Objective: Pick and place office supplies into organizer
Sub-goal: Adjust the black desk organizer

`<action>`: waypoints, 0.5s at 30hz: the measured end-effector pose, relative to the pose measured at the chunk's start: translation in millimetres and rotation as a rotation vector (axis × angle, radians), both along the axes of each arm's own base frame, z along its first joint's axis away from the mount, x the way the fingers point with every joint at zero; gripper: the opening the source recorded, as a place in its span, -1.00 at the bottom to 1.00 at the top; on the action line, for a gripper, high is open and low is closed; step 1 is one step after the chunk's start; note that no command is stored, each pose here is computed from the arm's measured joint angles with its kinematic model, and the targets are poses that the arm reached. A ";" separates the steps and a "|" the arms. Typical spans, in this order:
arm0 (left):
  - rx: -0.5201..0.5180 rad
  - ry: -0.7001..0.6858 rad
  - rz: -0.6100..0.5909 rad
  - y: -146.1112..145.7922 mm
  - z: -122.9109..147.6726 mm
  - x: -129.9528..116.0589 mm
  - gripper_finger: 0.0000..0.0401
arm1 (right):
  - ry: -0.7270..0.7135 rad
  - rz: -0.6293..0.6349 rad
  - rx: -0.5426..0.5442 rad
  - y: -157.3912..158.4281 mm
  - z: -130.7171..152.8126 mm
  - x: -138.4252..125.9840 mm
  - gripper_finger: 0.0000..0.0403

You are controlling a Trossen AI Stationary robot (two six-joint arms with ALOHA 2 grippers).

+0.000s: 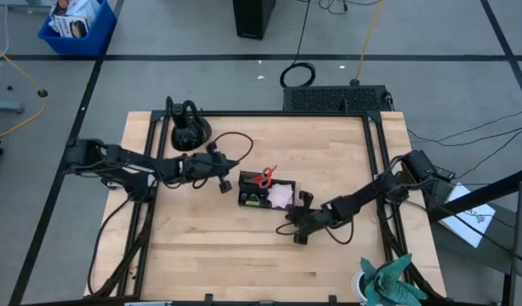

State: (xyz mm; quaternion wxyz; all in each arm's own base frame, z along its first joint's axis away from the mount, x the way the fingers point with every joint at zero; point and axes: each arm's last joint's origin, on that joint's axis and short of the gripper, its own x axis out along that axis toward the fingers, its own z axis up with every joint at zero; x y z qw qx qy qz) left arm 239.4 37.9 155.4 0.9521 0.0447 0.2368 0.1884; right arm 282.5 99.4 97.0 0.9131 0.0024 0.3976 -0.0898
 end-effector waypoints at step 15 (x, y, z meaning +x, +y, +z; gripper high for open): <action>-0.057 0.010 -0.133 -23.9 -24.4 16.1 -1.00 | 0.003 -0.025 -0.011 -7.7 -3.2 -0.6 -1.00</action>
